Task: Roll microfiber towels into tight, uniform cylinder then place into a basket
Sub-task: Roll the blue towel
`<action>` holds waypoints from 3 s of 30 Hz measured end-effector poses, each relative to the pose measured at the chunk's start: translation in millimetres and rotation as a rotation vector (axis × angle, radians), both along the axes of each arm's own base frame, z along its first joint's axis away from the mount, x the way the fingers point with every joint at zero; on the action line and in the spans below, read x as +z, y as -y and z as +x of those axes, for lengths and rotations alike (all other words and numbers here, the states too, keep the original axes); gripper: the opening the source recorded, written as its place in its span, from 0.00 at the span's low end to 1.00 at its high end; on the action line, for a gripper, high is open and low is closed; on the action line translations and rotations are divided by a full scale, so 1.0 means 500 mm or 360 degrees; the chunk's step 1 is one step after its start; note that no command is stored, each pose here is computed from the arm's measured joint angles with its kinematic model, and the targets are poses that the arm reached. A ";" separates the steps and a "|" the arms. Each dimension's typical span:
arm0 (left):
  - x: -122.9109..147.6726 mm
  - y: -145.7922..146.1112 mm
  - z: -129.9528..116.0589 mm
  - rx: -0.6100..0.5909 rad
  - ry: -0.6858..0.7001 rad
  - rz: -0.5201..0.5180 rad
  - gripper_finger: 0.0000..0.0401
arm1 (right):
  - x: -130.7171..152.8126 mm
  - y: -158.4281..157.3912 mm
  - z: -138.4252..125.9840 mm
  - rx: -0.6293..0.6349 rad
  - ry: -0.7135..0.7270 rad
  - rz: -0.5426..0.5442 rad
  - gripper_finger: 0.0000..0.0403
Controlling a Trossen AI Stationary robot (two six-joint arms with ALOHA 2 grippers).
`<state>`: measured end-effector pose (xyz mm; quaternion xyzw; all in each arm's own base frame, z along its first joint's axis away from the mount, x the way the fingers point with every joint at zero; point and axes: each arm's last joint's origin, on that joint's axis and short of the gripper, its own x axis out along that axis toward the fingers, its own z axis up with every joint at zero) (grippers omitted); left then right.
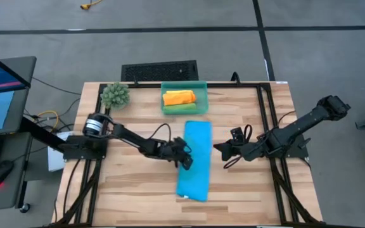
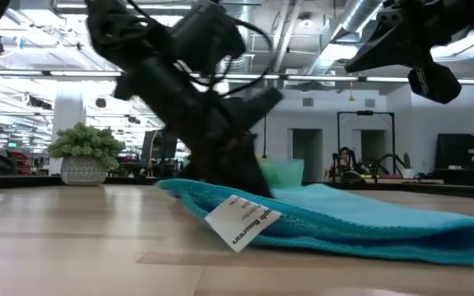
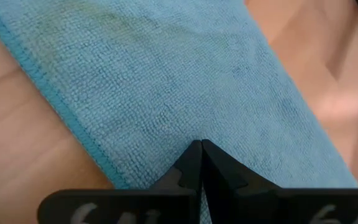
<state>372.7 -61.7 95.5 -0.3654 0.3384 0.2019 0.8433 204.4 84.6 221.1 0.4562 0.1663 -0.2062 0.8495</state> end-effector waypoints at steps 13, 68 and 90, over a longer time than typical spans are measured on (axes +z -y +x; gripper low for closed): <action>0.014 0.074 -0.093 0.0091 0.0030 0.0119 0.00 | 0.001 -0.004 -0.001 0.0025 0.0006 -0.0010 0.07; 0.242 0.233 -0.185 -0.0535 0.0592 0.0425 0.35 | 0.158 -0.116 -0.049 0.1222 -0.0611 -0.0957 0.13; 0.228 0.229 -0.190 -0.0534 0.0472 0.0306 0.31 | -0.005 -0.240 0.076 0.2087 -0.0604 -0.1743 0.53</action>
